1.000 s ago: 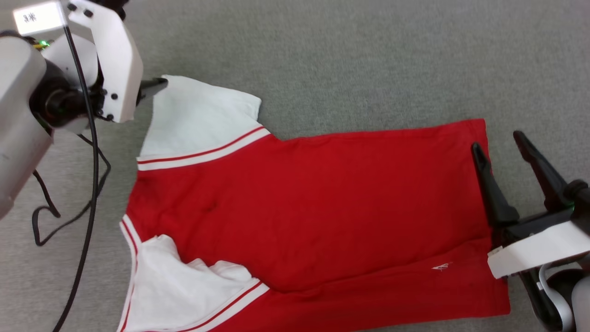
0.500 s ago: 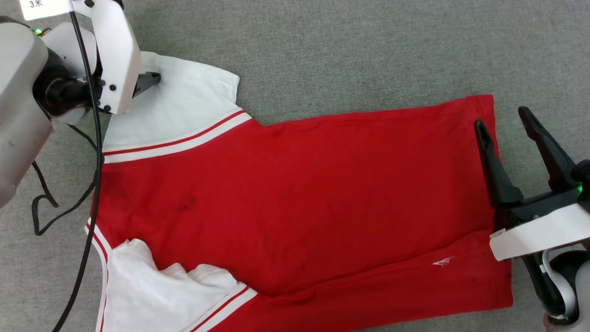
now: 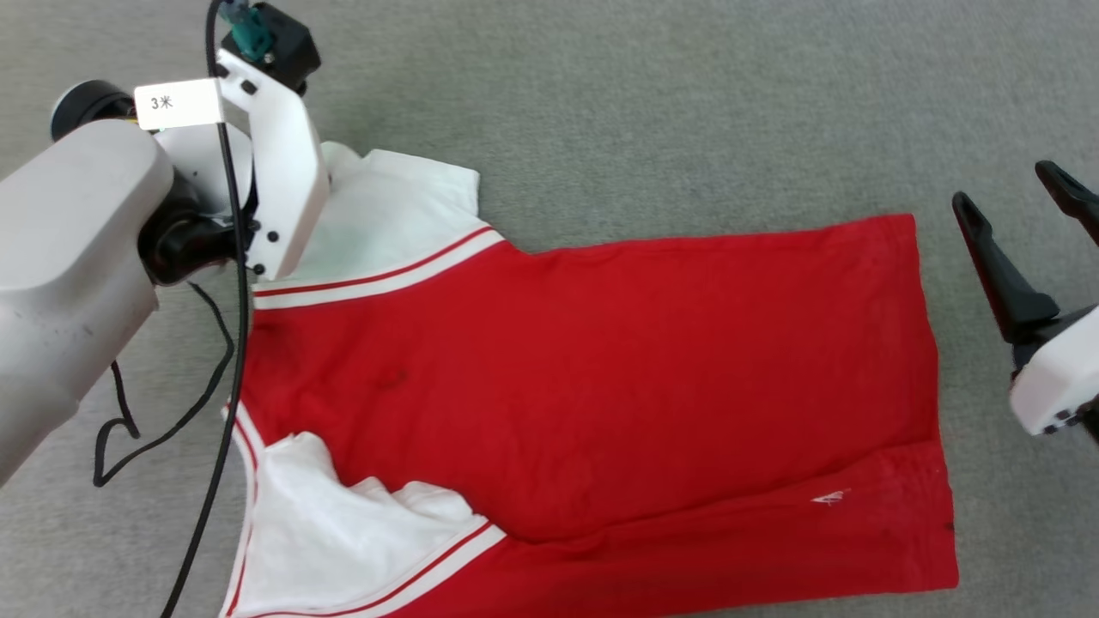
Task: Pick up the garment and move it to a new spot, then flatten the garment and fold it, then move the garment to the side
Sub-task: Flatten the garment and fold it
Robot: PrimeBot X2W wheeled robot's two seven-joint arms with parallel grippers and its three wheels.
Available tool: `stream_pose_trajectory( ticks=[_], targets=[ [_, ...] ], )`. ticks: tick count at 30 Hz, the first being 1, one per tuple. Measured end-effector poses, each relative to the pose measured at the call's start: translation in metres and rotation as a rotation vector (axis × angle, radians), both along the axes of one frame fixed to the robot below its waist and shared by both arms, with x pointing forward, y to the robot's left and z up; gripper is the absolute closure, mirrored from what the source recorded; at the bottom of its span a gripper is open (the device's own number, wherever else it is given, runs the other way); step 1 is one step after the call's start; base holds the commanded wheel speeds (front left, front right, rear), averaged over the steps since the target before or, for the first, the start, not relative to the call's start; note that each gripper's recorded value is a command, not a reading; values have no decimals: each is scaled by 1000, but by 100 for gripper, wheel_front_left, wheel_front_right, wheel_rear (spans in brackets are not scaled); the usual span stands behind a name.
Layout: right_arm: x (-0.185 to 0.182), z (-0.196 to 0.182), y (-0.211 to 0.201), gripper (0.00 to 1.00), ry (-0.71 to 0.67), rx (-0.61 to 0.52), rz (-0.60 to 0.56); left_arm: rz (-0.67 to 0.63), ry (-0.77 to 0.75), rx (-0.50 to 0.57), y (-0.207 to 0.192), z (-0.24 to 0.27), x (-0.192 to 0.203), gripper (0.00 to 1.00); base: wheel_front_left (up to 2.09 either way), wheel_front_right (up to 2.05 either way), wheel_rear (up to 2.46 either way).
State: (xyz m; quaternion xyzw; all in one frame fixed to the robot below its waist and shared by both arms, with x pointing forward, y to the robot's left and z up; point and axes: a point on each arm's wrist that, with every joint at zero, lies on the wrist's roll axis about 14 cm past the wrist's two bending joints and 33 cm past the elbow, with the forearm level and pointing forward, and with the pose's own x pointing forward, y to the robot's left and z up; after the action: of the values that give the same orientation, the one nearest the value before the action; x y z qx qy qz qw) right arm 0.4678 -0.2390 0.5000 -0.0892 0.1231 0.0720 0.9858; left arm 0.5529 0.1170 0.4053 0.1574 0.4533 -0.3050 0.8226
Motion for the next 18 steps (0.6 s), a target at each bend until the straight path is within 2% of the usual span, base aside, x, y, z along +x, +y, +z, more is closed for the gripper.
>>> stream_pose_trajectory(
  ticks=[4, 9, 13, 18],
  targets=[
    [7, -5, -6, 0, 160, -39, 32, -21, -82, -32, -3, 27, -4, 100, 0, 0, 0],
    [1, -28, -8, 0, 452, -63, 72, -38, -144, -44, 1, 49, -12, 100, 0, 0, 0],
    [1, -41, -5, 0, 612, -99, 98, -43, -169, -48, 4, 55, -15, 100, 0, 0, 0],
    [6, -65, -6, 0, 739, -136, 96, -55, -176, -56, 3, 51, -15, 100, 0, 0, 0]
  ],
)
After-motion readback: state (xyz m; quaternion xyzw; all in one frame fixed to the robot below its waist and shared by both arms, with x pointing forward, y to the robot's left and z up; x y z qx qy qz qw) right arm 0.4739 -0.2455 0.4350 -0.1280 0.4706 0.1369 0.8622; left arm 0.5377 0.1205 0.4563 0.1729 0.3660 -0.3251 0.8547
